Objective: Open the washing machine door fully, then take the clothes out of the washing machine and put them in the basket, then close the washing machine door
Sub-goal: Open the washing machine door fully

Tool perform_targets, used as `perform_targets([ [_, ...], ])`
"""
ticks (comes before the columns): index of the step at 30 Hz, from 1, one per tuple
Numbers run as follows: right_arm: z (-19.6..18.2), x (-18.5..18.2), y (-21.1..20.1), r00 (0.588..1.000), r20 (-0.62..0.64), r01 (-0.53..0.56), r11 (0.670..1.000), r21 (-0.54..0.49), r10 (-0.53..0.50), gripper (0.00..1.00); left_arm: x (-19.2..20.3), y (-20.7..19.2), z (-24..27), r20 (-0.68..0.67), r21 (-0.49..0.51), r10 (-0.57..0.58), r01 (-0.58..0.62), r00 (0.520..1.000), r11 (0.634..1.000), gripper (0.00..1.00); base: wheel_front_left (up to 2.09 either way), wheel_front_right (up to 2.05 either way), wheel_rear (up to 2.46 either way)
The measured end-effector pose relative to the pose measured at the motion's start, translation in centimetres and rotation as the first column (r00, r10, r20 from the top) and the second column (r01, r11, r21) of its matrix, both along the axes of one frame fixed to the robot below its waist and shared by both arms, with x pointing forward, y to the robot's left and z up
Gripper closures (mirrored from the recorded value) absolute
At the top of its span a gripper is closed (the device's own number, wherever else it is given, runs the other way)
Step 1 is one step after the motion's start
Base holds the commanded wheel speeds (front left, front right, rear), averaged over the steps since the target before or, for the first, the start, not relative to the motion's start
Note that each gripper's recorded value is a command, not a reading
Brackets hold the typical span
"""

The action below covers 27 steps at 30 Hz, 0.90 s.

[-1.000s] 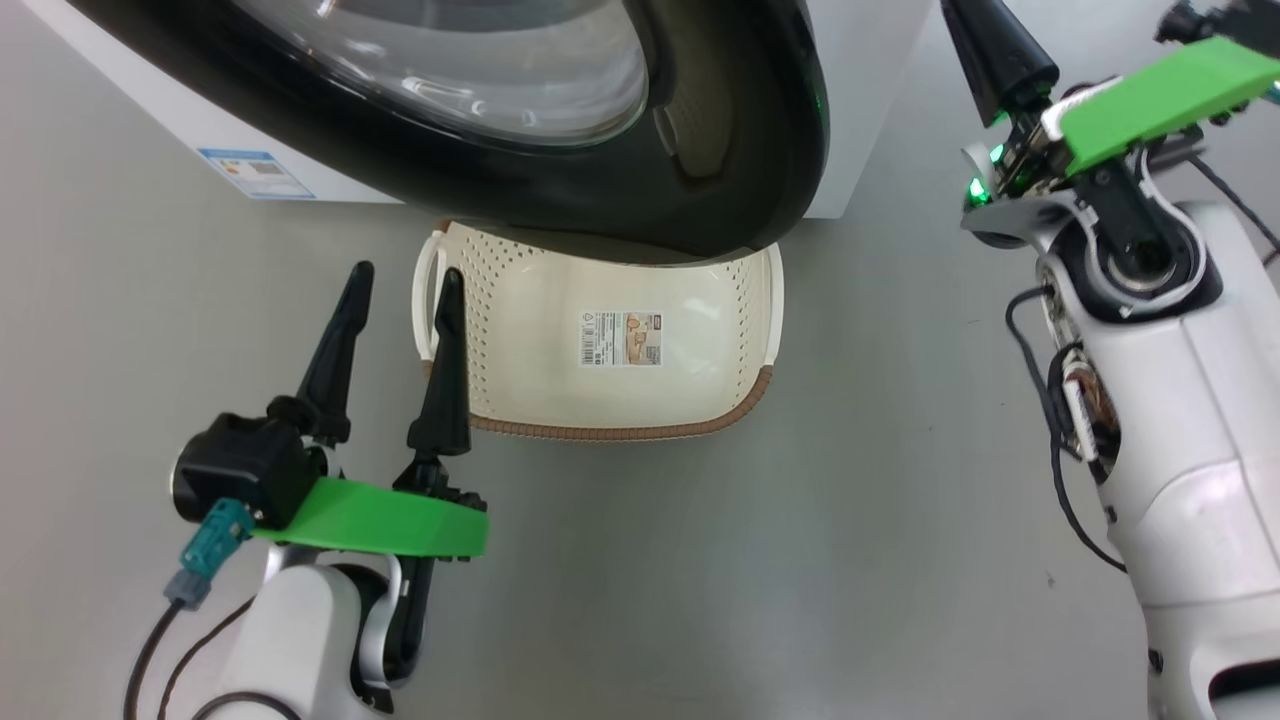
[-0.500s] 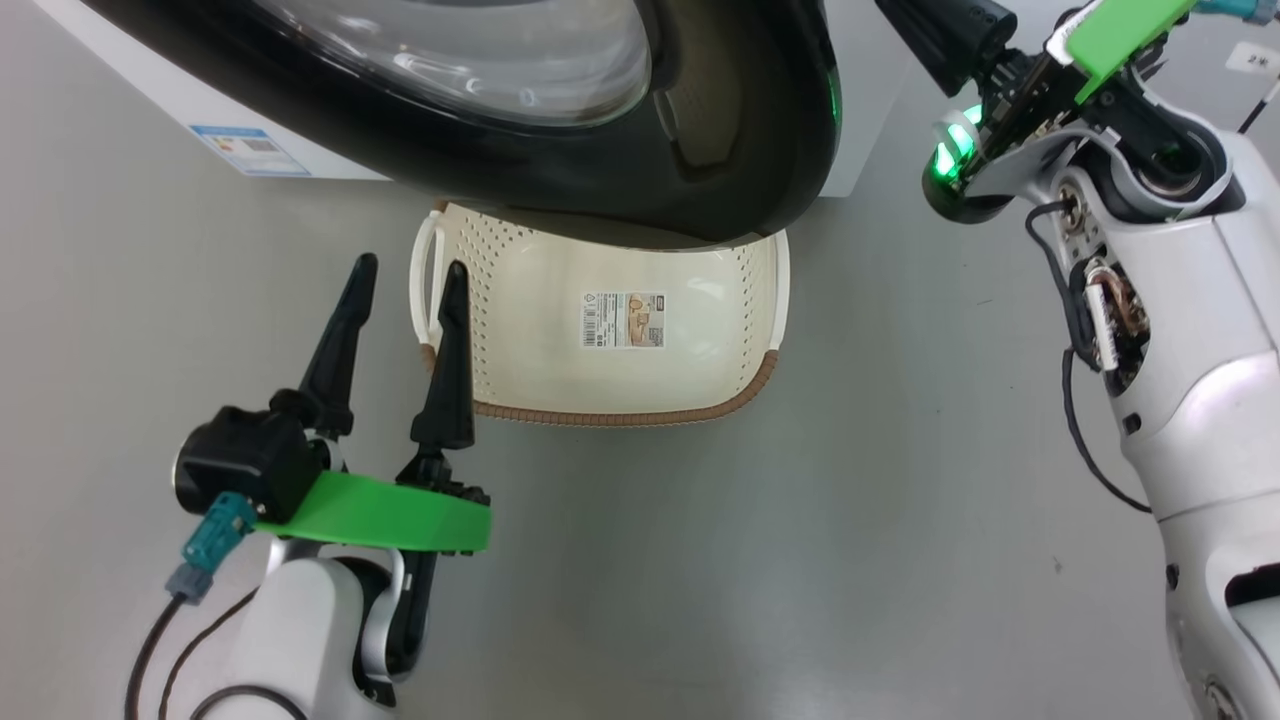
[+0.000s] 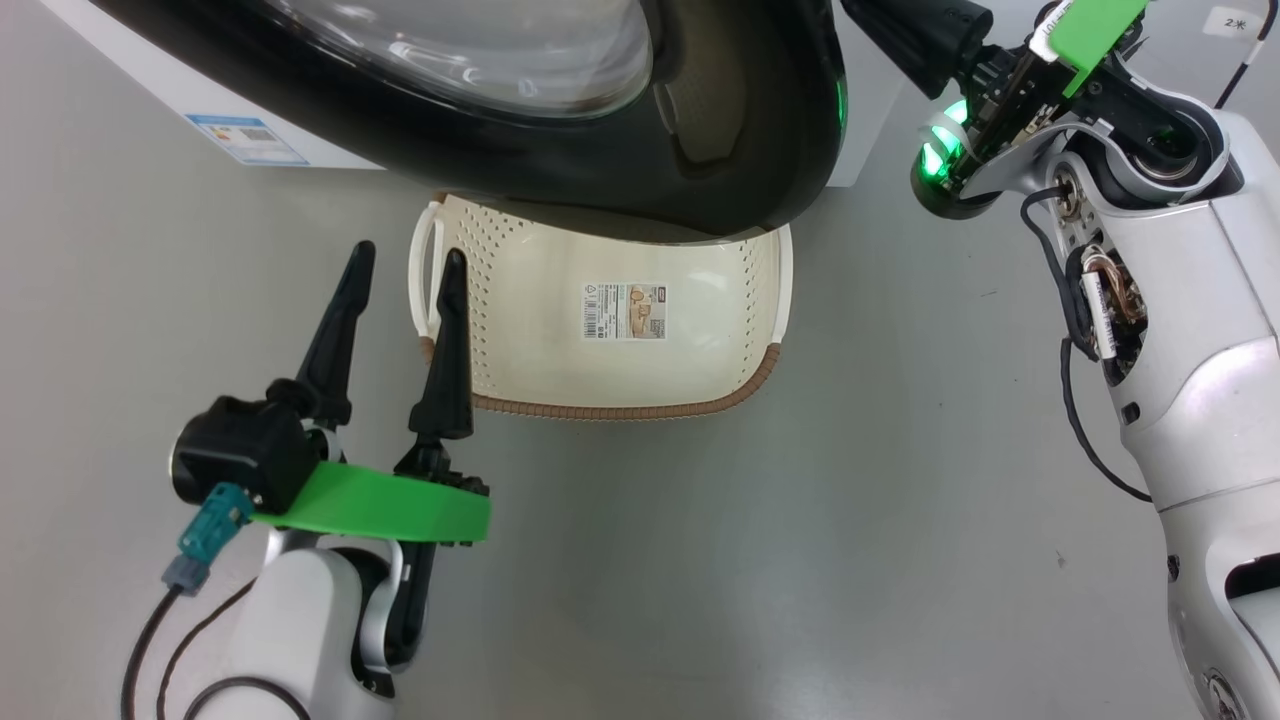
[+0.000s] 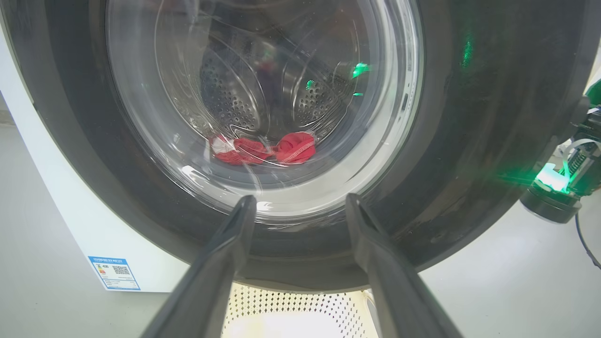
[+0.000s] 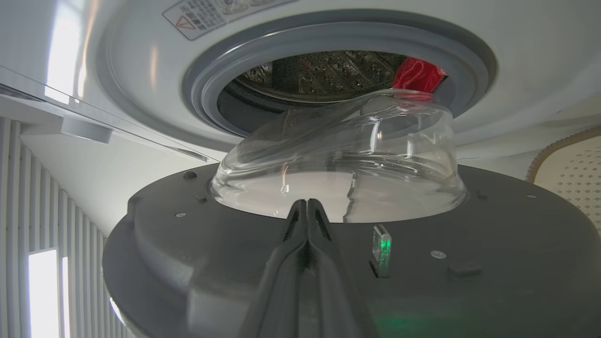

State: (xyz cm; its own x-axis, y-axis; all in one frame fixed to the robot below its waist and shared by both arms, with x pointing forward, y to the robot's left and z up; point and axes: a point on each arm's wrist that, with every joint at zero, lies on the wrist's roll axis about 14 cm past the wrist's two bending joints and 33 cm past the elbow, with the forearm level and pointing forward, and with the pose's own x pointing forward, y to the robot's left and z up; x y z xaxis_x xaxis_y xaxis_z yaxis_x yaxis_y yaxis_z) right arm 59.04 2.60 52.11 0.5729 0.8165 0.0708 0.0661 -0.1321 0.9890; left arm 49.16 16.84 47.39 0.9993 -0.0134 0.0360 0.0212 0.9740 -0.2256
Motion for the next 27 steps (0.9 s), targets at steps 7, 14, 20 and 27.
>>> perform_targets([
  [7, 0.1, -0.9, 1.0, 0.998, 0.013, -0.054, 0.998, -0.011, 0.054, 1.00, 0.0, 0.1, 0.0, 0.001, -0.001, 0.005, -0.005, 1.000, 1.000, 0.00, 0.00, 0.00, 0.00],
  [14, 0.4, -1.6, 1.6, 0.996, 0.029, -0.087, 0.996, -0.032, 0.088, 1.00, 0.0, 0.2, 0.4, 0.010, -0.002, 0.007, -0.007, 1.000, 1.000, 0.00, 0.00, 0.00, 0.00],
  [20, 0.7, -2.5, 1.8, 0.994, 0.028, -0.102, 0.995, -0.018, 0.103, 1.00, -0.2, 0.3, 1.2, 0.026, -0.002, 0.009, -0.009, 1.000, 1.000, 0.00, 0.00, 0.00, 0.00],
  [27, 0.8, -4.0, 2.3, 0.990, 0.030, -0.134, 0.990, -0.034, 0.135, 1.00, -0.6, 0.7, 2.4, 0.050, -0.001, 0.023, -0.023, 0.998, 1.000, 0.00, 0.00, 0.00, 0.00],
])
